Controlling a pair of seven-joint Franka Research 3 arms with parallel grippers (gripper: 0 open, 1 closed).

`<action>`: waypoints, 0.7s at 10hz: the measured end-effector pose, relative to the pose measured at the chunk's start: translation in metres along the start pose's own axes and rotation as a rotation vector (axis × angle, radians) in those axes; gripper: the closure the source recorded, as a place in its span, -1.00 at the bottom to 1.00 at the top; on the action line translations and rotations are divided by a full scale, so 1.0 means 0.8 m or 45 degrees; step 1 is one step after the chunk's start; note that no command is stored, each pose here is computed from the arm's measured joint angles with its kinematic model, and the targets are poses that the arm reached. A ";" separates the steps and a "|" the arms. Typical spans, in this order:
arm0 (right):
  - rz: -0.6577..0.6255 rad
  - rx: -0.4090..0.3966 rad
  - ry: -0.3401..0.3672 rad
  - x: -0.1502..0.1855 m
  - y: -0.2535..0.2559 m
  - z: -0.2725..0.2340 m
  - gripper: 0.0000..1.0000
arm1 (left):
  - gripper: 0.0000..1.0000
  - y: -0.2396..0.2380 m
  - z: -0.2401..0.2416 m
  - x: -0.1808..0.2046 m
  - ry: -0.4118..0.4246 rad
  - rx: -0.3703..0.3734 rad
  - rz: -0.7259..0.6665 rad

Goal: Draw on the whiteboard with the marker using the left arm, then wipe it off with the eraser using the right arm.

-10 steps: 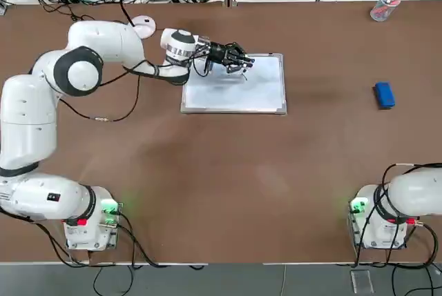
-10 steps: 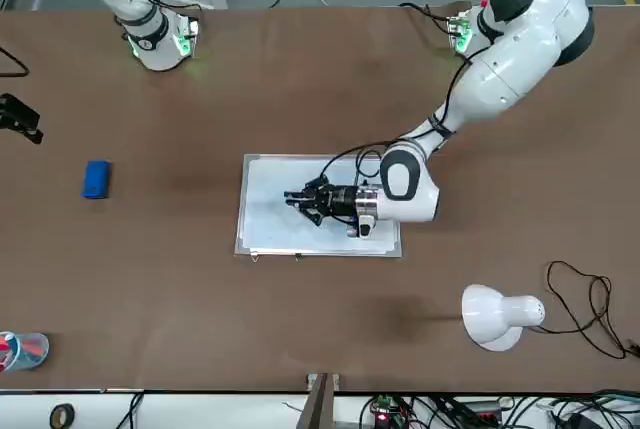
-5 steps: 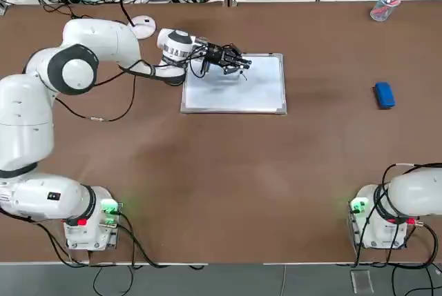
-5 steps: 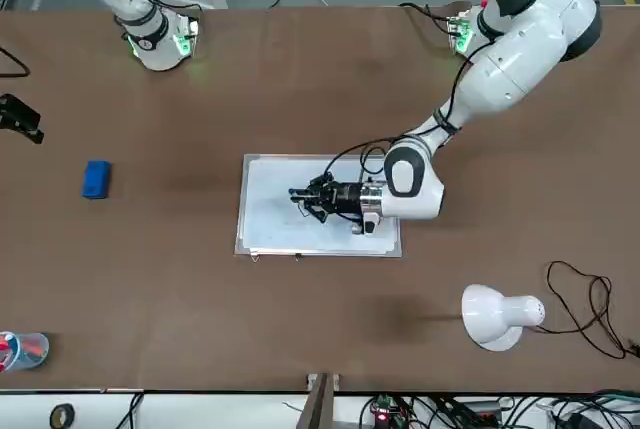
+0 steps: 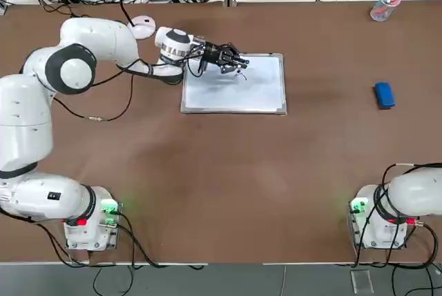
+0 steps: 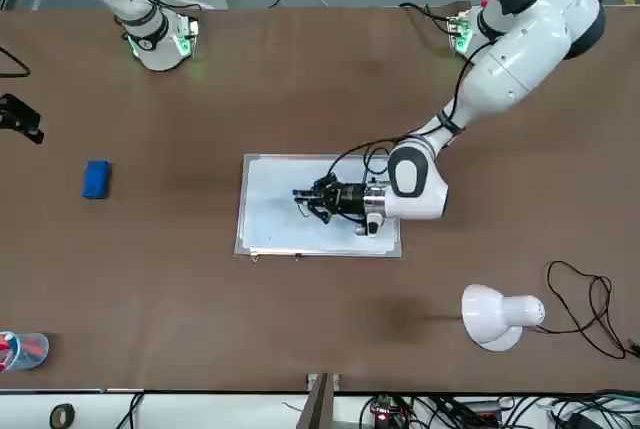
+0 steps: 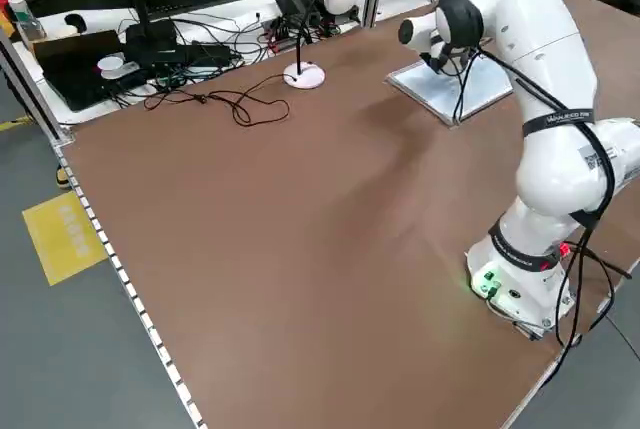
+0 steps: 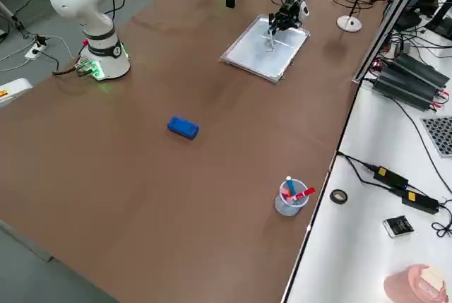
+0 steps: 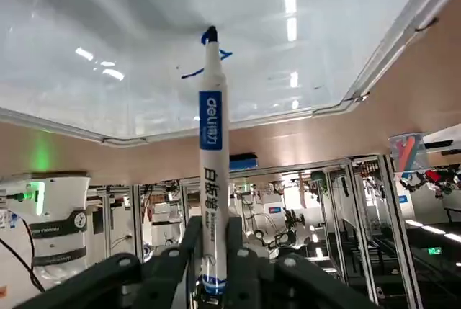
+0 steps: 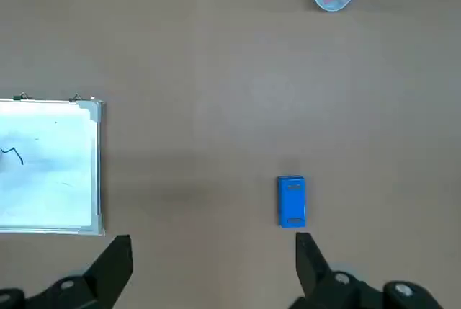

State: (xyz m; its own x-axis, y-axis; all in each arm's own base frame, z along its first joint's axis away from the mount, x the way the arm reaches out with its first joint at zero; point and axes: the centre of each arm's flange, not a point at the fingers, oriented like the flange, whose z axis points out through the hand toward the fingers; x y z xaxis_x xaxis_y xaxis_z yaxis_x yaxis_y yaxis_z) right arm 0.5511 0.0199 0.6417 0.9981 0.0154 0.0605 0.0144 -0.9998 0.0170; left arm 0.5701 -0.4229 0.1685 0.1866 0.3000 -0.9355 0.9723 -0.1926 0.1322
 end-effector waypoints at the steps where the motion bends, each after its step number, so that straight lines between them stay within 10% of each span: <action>1: 0.000 0.000 -0.002 0.000 0.000 0.000 -1.00 | 0.66 0.003 -0.003 0.001 0.005 -0.004 0.004; 7: 0.000 0.000 -0.006 -0.001 0.000 0.001 -1.00 | 0.66 0.026 -0.017 -0.007 0.046 -0.008 0.032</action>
State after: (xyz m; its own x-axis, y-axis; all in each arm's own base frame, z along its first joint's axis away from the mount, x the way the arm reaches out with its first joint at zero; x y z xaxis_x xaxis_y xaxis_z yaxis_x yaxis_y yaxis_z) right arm 0.5507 0.0199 0.6412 0.9983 0.0156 0.0561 0.0146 -0.9997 0.0171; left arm 0.5908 -0.4160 0.1807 0.2154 0.3285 -0.9196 0.9682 -0.1948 0.1572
